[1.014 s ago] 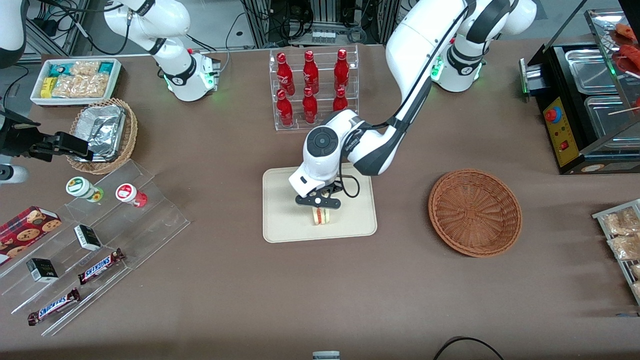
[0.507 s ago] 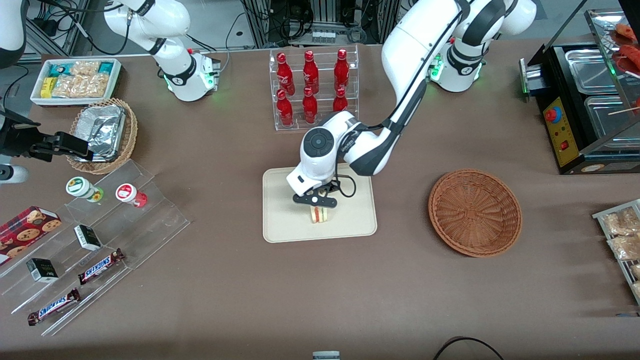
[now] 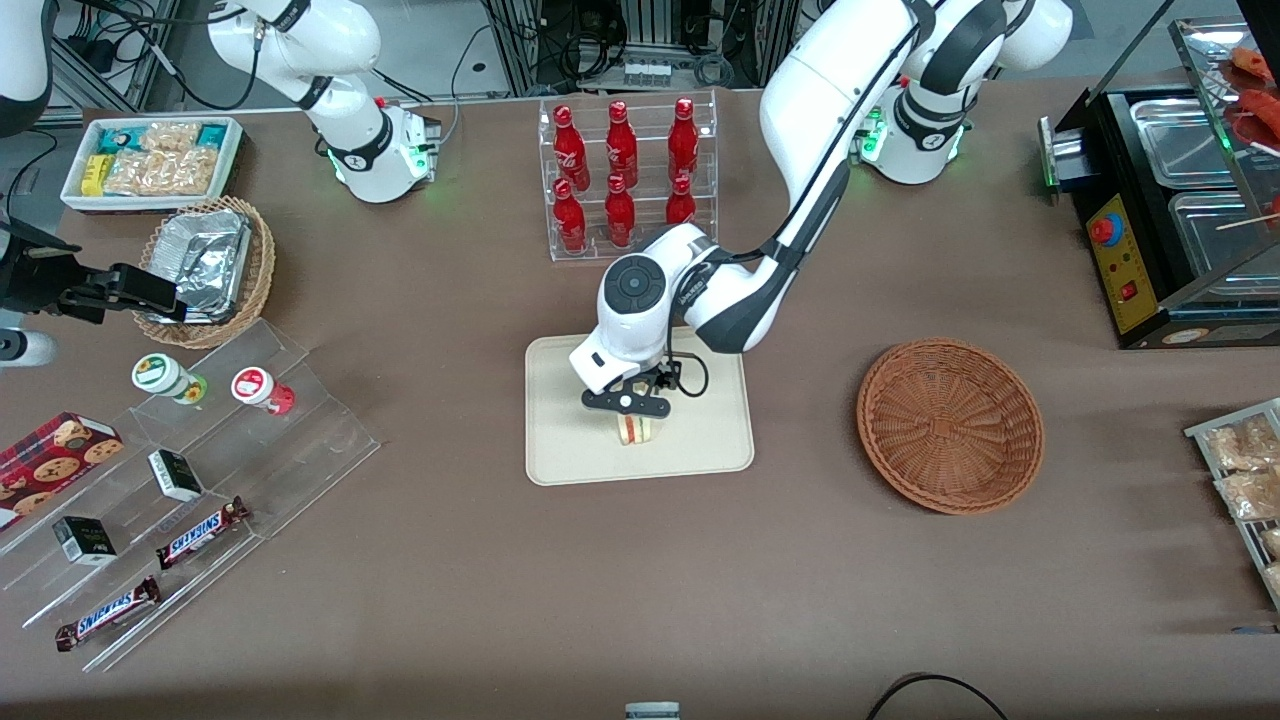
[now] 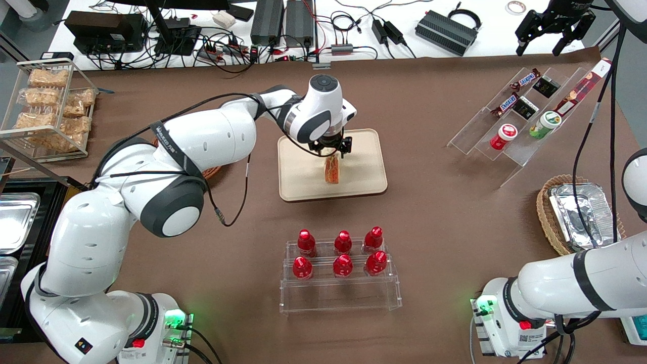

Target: Place sandwich from basket to tray

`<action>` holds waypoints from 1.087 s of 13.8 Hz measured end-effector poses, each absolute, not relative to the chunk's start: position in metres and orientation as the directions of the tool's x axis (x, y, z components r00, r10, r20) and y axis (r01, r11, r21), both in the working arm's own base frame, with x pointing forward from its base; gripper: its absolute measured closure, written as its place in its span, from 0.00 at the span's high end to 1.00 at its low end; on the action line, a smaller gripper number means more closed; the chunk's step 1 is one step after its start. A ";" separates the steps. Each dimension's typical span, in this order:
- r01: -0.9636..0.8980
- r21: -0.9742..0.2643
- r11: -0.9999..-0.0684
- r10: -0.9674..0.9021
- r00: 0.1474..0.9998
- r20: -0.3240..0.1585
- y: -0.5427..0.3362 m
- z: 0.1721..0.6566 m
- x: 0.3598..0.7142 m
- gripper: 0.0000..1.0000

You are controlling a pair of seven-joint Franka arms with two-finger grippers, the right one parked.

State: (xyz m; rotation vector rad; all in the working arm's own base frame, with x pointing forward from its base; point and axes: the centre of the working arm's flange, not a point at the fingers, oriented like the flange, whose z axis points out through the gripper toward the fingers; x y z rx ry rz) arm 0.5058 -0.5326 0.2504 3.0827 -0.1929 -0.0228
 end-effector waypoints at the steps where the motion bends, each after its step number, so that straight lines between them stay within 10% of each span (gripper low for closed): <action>1: -0.117 0.030 -0.993 -0.118 0.993 -0.029 -0.527 0.261 0.509 0.99; 15: 0.076 -0.045 -0.996 0.076 0.997 0.007 -0.301 0.537 0.563 1.00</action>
